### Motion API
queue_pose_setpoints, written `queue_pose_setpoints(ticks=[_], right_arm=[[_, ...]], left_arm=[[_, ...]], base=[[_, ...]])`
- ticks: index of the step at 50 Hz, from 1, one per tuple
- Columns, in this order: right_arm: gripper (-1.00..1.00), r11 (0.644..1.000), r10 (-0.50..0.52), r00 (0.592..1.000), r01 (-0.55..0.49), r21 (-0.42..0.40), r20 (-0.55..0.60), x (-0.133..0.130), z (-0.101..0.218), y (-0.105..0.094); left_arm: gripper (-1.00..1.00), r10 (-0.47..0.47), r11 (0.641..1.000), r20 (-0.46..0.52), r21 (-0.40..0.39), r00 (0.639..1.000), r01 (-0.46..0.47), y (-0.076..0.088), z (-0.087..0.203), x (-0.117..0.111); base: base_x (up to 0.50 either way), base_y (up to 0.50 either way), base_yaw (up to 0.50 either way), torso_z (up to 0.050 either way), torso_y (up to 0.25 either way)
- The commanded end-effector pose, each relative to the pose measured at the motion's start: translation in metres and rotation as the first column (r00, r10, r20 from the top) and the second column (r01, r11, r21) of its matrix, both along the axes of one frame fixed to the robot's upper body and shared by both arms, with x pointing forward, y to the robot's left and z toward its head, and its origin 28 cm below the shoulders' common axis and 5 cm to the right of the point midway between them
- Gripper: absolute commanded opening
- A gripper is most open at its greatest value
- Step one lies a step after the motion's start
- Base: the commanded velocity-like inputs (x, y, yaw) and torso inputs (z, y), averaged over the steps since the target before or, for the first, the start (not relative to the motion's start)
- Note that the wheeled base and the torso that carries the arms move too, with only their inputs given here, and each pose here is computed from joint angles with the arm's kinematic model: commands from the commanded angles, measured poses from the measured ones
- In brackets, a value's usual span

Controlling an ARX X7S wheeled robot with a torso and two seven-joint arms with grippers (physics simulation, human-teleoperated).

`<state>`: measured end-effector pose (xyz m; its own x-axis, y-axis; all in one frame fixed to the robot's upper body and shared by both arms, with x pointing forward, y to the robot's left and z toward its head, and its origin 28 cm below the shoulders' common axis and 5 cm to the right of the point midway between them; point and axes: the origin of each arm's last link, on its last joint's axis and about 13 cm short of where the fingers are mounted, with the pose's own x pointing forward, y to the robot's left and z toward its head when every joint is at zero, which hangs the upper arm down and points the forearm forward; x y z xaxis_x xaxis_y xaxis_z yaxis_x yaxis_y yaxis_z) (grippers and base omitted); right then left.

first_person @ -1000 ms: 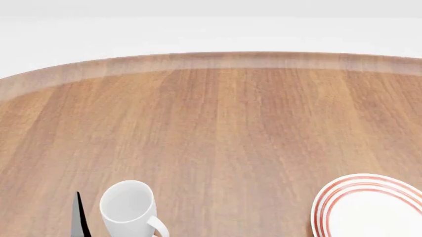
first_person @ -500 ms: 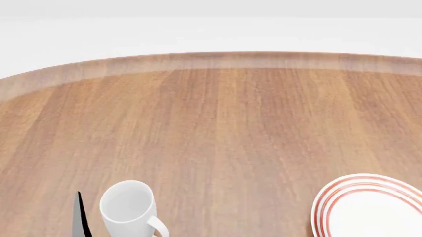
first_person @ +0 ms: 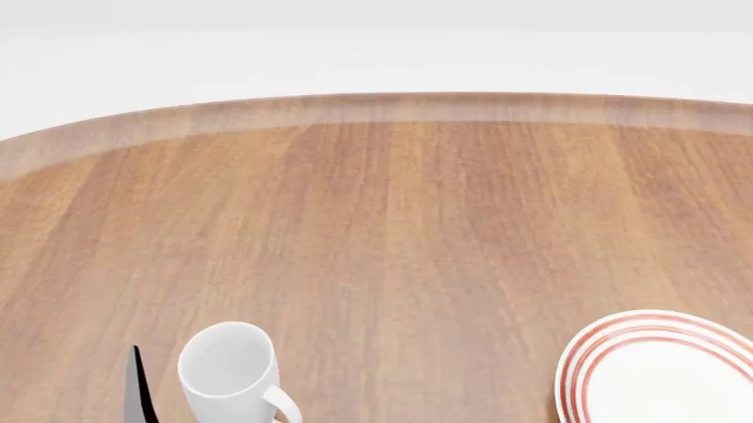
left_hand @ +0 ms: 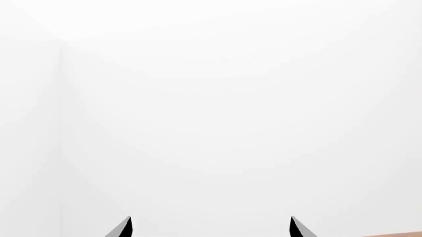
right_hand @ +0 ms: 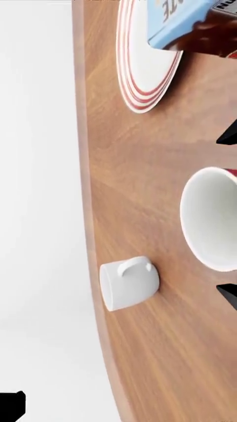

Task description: Pick up the red mug and put it on the plate

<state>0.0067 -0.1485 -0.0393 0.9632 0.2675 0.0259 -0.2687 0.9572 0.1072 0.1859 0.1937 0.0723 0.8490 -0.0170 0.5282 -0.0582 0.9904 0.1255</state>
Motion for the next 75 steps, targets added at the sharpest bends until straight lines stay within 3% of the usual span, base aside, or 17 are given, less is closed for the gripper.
queue_pose_setpoints(ticks=[1,16,39,75], right_arm=[[1.00,1.000,-0.002,1.000,0.002,0.001,-0.013,-0.006,-0.002,0.000],[1.00,1.000,0.009,0.999,-0.009,-0.001,-0.039,-0.011,-0.004,0.003],[1.00,1.000,-0.006,0.996,0.006,0.008,-0.089,0.001,-0.051,-0.009],[1.00,1.000,-0.005,0.995,0.006,0.011,-0.097,-0.016,-0.041,-0.004]], left_arm=[[1.00,-0.001,1.000,0.002,0.000,1.000,0.001,0.000,0.001,-0.002],[1.00,-0.001,1.000,0.004,0.001,1.000,0.001,0.001,0.000,-0.003],[1.00,-0.001,1.000,0.004,0.004,1.000,0.001,0.000,0.000,-0.002],[1.00,-0.003,1.000,0.011,0.004,1.000,0.003,0.000,0.001,-0.007]], base=[[0.00,0.00,0.00,0.000,0.000],[0.00,0.00,0.00,0.000,0.000],[0.00,0.00,0.00,0.000,0.000],[0.00,0.00,0.00,0.000,0.000]])
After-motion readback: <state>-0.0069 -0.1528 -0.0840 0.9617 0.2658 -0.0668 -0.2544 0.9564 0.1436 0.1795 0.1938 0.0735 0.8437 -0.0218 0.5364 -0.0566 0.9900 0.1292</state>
